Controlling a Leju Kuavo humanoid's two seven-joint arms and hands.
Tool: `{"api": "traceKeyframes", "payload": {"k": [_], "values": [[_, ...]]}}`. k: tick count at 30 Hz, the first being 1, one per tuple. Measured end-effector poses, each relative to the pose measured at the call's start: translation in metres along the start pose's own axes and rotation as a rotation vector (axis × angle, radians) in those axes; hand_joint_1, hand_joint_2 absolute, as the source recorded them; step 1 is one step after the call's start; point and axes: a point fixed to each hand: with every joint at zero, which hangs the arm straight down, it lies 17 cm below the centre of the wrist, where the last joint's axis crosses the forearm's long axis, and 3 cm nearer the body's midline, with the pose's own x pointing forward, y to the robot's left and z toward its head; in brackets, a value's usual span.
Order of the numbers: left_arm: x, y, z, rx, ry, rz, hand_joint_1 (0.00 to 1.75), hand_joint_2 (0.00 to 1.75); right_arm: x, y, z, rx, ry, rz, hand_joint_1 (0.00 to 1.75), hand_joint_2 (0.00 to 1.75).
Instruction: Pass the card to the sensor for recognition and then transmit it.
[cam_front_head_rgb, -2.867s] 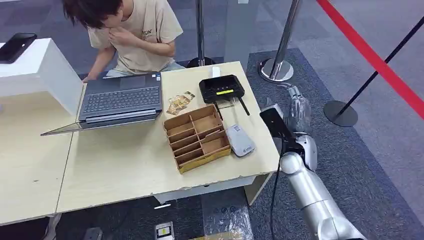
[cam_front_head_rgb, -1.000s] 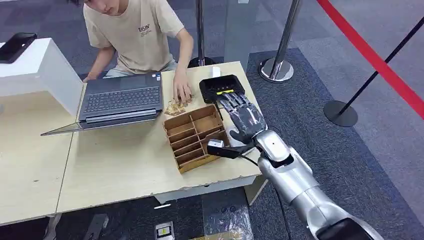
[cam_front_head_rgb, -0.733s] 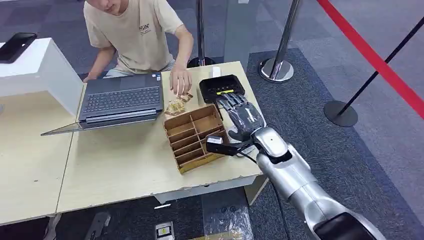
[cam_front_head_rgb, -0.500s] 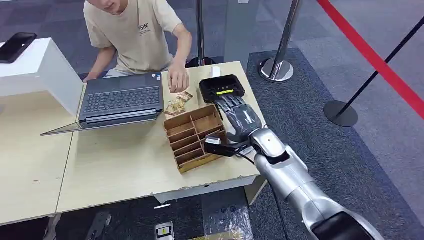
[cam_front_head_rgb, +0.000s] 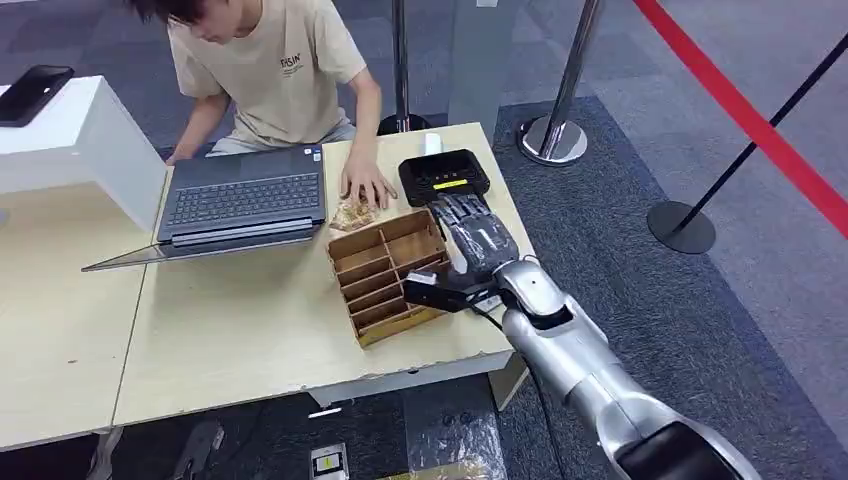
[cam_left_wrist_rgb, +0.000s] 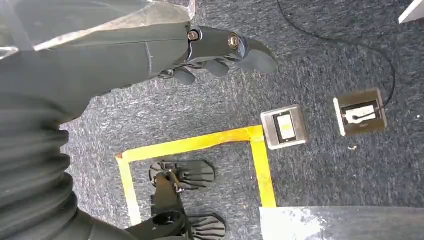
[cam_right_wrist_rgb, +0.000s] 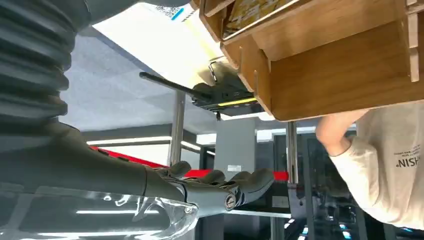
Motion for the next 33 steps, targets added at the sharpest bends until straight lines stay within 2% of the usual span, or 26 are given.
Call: {"api": "traceKeyframes", "payload": {"k": [10,11,12,13,15,18,33], "values": [[0.004,0.0,-0.001,0.0,0.004,0.001,0.0,1.75,0.005,0.0,-0.003,0.002,-0.001,-0.014,0.02,1.75],[0.004,0.0,-0.001,0.0,0.003,0.001,0.0,1.75,0.005,0.001,-0.003,0.003,-0.001,-0.014,0.58,1.75],[0.005,0.0,-0.001,0.001,0.002,0.001,0.0,1.75,0.005,0.002,-0.003,0.005,-0.001,-0.015,0.58,1.75],[0.005,0.0,-0.002,0.0,0.001,0.001,0.0,1.75,0.006,0.002,-0.002,0.007,-0.002,-0.014,1.47,1.75],[0.006,0.0,-0.002,0.0,0.002,0.001,0.0,1.75,0.007,0.003,-0.002,0.009,-0.003,-0.015,1.66,1.75],[0.006,-0.001,-0.002,-0.001,0.005,0.003,0.0,1.75,0.008,0.004,-0.003,0.01,-0.004,-0.024,1.75,1.75],[0.014,-0.003,-0.003,0.0,0.004,0.015,0.0,1.75,0.005,0.012,0.0,0.024,0.009,-0.049,1.75,1.75]]}}
